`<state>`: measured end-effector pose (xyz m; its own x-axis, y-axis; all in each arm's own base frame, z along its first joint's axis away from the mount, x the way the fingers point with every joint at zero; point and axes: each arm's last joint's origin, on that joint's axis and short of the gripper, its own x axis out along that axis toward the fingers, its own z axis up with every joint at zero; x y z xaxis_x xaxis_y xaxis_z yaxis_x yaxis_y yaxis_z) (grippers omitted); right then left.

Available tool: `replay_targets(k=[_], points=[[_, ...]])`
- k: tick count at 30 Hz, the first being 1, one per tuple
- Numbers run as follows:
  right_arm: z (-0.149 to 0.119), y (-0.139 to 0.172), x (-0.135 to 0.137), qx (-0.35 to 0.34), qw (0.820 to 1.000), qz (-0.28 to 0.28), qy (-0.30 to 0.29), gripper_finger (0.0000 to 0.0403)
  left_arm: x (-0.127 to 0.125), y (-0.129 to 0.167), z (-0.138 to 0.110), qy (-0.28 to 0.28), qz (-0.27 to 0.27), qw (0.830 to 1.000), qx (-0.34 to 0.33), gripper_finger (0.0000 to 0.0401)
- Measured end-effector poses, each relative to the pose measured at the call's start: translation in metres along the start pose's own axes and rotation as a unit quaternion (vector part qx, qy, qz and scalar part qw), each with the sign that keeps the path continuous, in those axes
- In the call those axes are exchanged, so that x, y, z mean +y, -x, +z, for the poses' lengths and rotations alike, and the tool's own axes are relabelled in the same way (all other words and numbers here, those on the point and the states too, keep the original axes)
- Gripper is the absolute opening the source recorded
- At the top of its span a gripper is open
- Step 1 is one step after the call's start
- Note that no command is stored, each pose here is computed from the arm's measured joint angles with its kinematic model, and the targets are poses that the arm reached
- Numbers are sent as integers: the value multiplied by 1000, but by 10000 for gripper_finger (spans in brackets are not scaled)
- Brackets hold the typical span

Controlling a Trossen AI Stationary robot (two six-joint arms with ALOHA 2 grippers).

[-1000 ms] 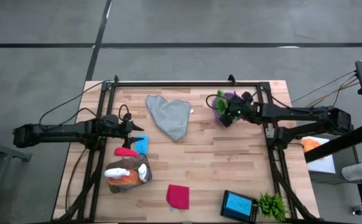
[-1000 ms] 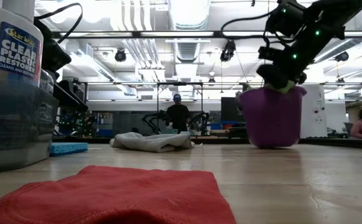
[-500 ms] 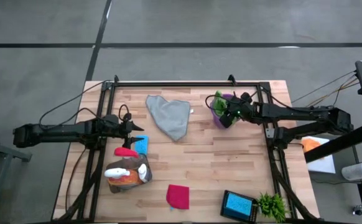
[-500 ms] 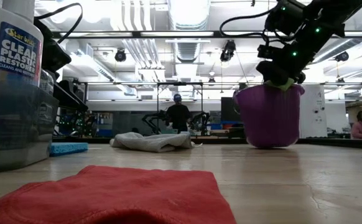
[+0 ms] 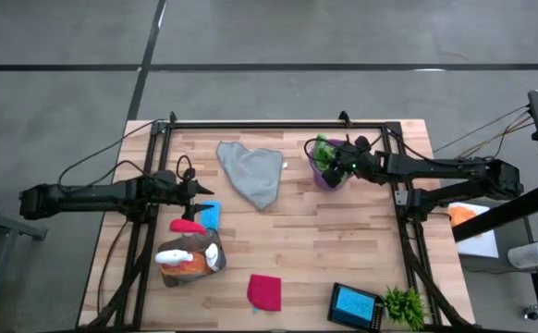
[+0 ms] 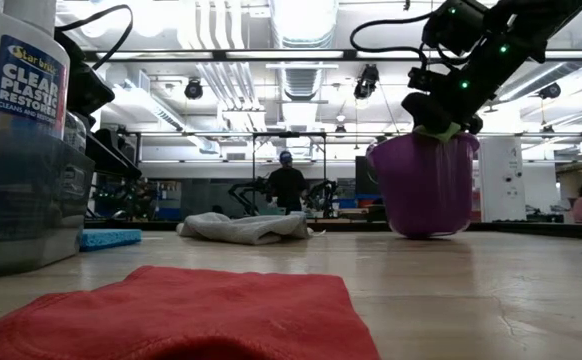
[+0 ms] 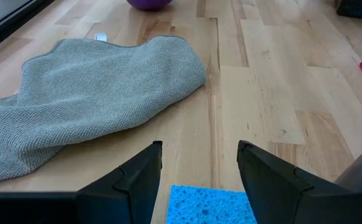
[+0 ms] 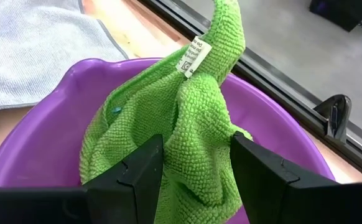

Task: Pick & Place Kitchen Items
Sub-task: Put the green microfiber towel into the purple bucket

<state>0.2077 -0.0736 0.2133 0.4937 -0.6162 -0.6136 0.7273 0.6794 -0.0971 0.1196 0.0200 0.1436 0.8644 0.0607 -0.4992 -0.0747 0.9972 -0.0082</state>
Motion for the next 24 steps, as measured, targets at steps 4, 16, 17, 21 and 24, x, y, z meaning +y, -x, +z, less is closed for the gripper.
replay_targets(k=[4,16,17,21,24], points=[[0,0,0,-1,1000,0,-3,181,0,0,0,0,0,1000,0,214],[3,2,0,-6,1000,2,-3,181,0,0,0,0,0,1000,0,214],[3,2,0,-7,1000,2,-3,181,0,0,0,0,0,1000,0,214],[4,4,-1,-7,1000,2,-3,181,0,0,0,0,0,1000,0,214],[4,4,-1,-10,1000,3,-1,182,0,0,0,0,0,1000,0,214]])
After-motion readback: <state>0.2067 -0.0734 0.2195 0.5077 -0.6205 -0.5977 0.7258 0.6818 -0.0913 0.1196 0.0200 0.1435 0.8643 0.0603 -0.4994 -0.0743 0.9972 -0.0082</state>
